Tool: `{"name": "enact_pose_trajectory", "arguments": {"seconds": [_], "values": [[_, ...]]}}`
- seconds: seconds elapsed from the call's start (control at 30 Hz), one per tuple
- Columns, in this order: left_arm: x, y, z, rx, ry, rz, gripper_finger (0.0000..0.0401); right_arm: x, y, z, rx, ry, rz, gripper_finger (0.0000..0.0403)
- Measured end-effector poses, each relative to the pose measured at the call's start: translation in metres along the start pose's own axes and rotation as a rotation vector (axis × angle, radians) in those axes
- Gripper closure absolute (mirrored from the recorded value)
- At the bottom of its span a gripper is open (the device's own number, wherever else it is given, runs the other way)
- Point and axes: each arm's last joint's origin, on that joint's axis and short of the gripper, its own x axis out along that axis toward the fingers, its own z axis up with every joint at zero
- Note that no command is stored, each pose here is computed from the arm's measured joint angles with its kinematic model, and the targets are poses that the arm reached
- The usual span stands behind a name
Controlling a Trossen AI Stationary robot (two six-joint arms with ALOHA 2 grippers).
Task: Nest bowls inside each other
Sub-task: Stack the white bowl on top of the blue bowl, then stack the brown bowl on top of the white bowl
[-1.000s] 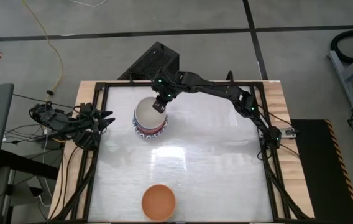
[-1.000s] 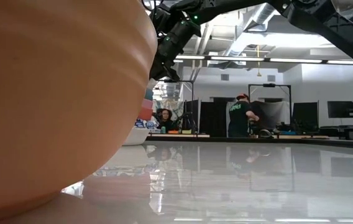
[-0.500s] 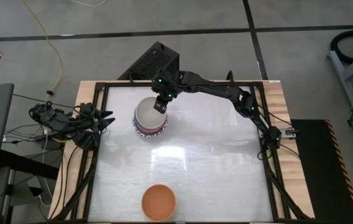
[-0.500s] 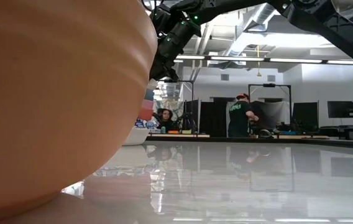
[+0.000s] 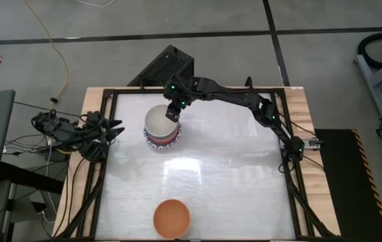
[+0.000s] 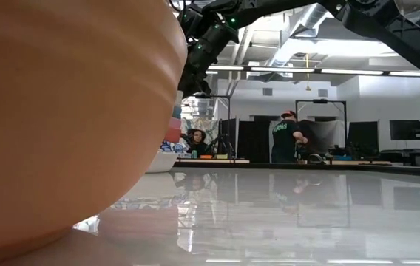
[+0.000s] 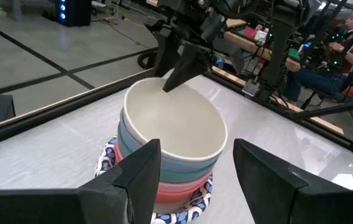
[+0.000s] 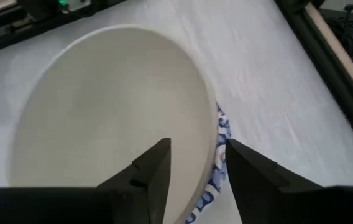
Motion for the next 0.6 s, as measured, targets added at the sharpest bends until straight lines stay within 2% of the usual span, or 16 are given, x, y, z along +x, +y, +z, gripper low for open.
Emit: {"name": "enact_pose_trajectory", "arguments": {"seconds": [0.2, 0.33, 0.43, 0.6], "values": [[0.0, 0.0, 0.0, -0.003, 0.001, -0.002, 0.021, 0.0, -0.001, 0.0, -0.003, -0.001, -0.033, 0.0233], [0.0, 0.0, -0.001, -0.003, 0.005, -0.001, 0.021, -0.001, -0.004, 0.0, -0.015, -0.012, -0.172, 0.0242], [0.0, 0.0, -0.001, -0.006, 0.006, -0.001, 0.021, -0.001, 0.0, 0.002, -0.081, -0.026, -0.205, 0.025], [0.0, 0.0, -0.001, -0.011, 0.012, -0.004, 0.021, 0.003, 0.034, 0.0, -0.286, -0.021, -0.134, 0.0262]]}}
